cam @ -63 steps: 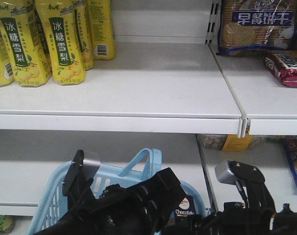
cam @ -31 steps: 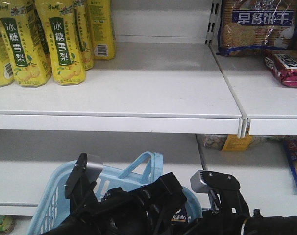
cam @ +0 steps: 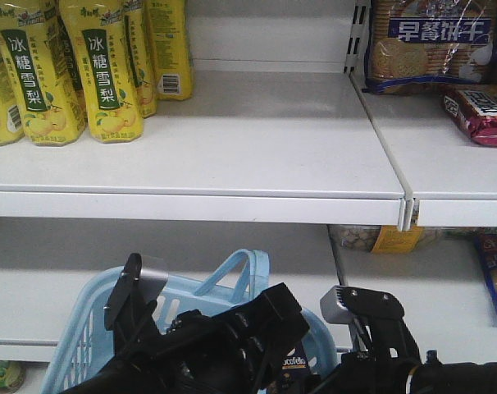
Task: Left arm holds basket, right arm returns cookies
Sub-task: 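Reach the right gripper down into the basket toward the Chocofello box, then close the right gripper on the Chocofello box and lift it out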
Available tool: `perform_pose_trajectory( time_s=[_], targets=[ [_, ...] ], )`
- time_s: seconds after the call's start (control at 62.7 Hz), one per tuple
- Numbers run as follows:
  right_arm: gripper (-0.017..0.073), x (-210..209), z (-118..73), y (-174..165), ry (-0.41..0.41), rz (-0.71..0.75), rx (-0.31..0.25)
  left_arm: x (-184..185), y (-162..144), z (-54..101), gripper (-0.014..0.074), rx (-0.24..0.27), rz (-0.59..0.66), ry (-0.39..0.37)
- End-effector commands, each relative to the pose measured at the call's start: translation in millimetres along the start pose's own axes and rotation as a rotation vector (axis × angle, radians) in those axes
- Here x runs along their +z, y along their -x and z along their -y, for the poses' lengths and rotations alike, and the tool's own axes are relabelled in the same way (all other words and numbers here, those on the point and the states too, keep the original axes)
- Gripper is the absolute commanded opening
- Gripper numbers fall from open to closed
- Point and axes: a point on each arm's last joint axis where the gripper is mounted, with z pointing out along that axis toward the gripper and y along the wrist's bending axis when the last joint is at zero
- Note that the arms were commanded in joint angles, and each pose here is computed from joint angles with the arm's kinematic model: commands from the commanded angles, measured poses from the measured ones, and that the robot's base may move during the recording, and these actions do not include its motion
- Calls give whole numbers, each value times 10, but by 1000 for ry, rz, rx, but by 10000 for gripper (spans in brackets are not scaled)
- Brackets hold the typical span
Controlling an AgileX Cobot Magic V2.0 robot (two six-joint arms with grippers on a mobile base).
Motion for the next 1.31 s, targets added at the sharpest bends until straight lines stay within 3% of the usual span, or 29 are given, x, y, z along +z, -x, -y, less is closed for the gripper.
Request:
perform_pose_trajectory(
  time_s=[0.0, 0.383, 0.622, 0.956, 1.291],
  targets=[
    [172, -141, -100, 72, 47, 69, -22, -104, 102, 219, -6, 15, 53, -90],
    [172, -527, -192, 2, 111, 147, -58, -104, 102, 219, -6, 15, 53, -90],
    [172, -706, -135, -53, 47, 181, -69, -104, 102, 219, -6, 15, 53, -90],
    [172, -940, -31, -50, -59, 310, -43, -104, 102, 219, -6, 15, 53, -90],
    [172, -1513, -257, 92, -66, 423, -115, -104, 102, 219, -6, 15, 53, -90]
  ],
)
